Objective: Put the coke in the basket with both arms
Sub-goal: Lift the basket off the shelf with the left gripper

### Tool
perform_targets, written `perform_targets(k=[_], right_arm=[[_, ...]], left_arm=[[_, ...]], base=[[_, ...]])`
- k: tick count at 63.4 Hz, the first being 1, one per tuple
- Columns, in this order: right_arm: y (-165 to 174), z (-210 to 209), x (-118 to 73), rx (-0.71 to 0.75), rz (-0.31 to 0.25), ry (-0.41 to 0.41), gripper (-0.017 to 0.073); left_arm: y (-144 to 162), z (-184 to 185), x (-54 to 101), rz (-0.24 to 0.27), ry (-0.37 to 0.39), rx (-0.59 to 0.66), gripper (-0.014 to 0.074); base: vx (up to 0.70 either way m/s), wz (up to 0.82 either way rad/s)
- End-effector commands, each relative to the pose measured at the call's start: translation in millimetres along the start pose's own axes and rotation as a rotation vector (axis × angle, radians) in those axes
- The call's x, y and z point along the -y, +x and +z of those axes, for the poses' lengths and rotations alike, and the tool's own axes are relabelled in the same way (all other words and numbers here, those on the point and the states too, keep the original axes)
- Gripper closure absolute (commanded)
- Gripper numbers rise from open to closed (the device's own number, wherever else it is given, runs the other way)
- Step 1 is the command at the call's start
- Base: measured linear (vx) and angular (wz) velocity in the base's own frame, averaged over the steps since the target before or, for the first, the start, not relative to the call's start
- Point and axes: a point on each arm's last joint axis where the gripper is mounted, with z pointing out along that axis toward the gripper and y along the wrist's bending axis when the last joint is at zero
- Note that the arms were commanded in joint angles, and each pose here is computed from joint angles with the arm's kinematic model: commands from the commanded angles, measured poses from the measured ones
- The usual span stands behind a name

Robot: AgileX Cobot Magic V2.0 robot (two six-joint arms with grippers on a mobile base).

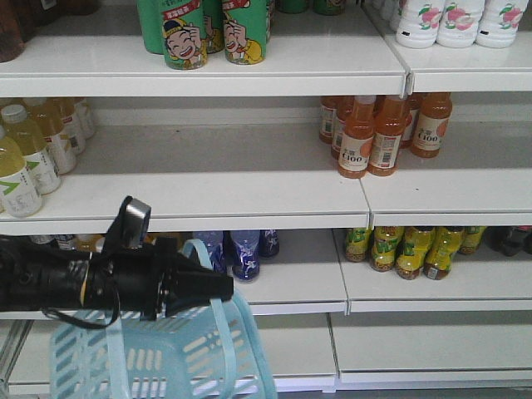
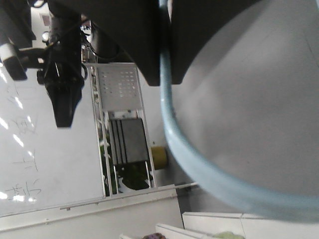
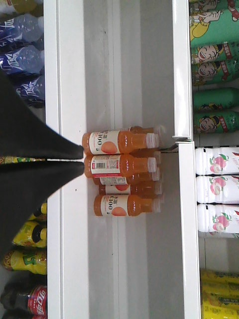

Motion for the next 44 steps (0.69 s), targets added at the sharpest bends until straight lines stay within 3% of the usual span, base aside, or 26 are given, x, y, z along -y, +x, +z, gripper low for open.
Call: perform_targets(k=[1, 7, 21, 44], right_arm=[[-3, -1, -0.5, 0.078, -0.012, -0.005, 0.0564], [-3, -1, -0.5, 0.077, -0.012, -0.005, 0.0564], [-3, -1, -0.5, 0.077, -0.012, -0.005, 0.0564], [-3, -1, -0.5, 0.077, -0.012, -0.005, 0.0564]], left_arm=[[27, 1, 39.1, 0.024, 0.248, -0.108, 0.0601], [44, 8, 43.0, 0.023, 0.252, -0.161, 0.0601], [63, 16, 60.6, 0.073, 0.284, -0.227, 0.0601], [69, 8, 79.0, 0.139, 0.318, -0.213, 0.0601]], base=[[0.0, 0.0], [0.0, 0.0], [0.0, 0.0], [0.0, 0.0]])
